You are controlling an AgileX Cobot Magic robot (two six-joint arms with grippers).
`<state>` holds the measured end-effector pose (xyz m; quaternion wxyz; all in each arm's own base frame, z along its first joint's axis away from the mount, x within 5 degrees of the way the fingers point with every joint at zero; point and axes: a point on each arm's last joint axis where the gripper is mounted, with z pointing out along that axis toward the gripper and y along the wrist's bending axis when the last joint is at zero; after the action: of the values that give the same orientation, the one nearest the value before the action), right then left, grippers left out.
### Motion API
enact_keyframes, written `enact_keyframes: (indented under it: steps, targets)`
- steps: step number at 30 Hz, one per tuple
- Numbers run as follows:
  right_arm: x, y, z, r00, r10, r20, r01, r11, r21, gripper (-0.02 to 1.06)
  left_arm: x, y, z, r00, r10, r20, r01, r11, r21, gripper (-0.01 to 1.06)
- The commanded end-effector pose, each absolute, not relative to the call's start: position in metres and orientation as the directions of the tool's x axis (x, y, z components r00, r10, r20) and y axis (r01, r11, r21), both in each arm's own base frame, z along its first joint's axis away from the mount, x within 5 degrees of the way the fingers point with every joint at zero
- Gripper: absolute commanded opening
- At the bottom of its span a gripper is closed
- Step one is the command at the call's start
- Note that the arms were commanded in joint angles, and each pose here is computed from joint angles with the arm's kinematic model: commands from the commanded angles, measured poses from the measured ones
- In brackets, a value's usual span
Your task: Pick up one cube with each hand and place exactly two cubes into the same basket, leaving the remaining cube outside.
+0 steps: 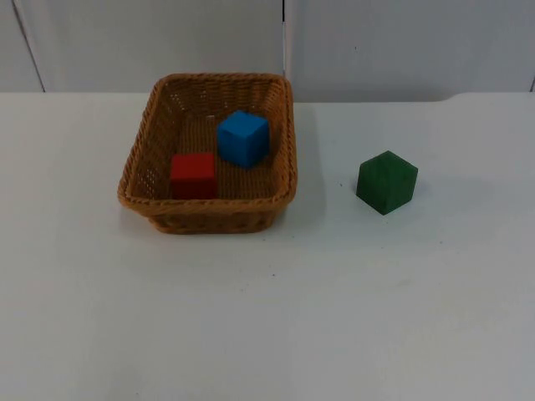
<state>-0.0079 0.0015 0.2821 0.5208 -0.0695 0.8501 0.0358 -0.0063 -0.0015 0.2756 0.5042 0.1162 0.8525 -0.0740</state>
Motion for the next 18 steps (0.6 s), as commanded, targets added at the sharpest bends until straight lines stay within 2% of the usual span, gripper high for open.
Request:
enact_keyframes:
  steps: [1, 12, 18]
  targets:
    - [-0.0075, 0.0014, 0.2801, -0.451, -0.076, -0.889, -0.146, 0.989, -0.01, 1.05, -0.0056, -0.0013, 0.275, -0.458, 0.119, -0.881, 0.268, 0.963, -0.009, 1.05]
    - [-0.0075, 0.0014, 0.2801, -0.451, -0.076, -0.889, -0.146, 0.989, -0.01, 1.05, -0.0056, -0.0014, 0.275, -0.458, 0.117, -0.881, 0.264, 0.964, -0.009, 1.05]
    - [-0.0075, 0.0014, 0.2801, -0.451, -0.076, -0.889, -0.146, 0.989, -0.01, 1.05, -0.0055, -0.0017, 0.275, -0.465, 0.084, -0.881, 0.195, 0.981, -0.009, 1.05]
